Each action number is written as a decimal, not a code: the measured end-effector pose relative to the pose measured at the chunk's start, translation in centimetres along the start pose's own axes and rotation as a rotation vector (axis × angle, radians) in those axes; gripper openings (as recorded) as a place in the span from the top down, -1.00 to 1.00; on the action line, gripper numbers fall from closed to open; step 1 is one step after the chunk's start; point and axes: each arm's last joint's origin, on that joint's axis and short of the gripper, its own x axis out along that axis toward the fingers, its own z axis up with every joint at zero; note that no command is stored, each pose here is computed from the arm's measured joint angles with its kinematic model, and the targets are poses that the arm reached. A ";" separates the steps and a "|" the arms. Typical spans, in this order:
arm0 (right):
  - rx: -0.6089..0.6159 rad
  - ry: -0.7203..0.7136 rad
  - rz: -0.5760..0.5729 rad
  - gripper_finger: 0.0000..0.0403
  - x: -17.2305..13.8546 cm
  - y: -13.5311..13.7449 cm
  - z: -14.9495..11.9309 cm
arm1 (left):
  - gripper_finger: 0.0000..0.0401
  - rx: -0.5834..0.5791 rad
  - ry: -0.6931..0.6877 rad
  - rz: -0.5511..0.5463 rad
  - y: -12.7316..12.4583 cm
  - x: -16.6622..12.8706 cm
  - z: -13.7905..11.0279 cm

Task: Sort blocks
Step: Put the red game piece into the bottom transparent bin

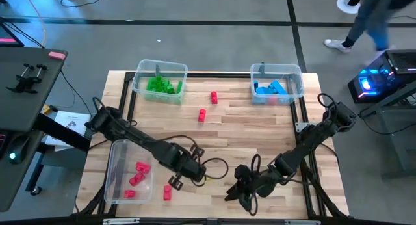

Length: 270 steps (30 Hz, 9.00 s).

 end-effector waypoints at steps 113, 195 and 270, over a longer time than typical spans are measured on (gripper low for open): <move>-0.173 -0.173 0.047 1.00 -0.2 1.2 0.7 | 0.97 -0.214 0.396 -0.278 -9.0 1.8 -0.4; -0.044 -0.488 0.122 1.00 -8.5 5.0 2.5 | -0.06 0.326 0.055 -0.130 2.9 6.2 0.5; 0.041 -0.622 0.065 1.00 -6.5 0.3 10.8 | -0.46 -0.903 -0.318 0.149 -4.7 -13.2 -15.2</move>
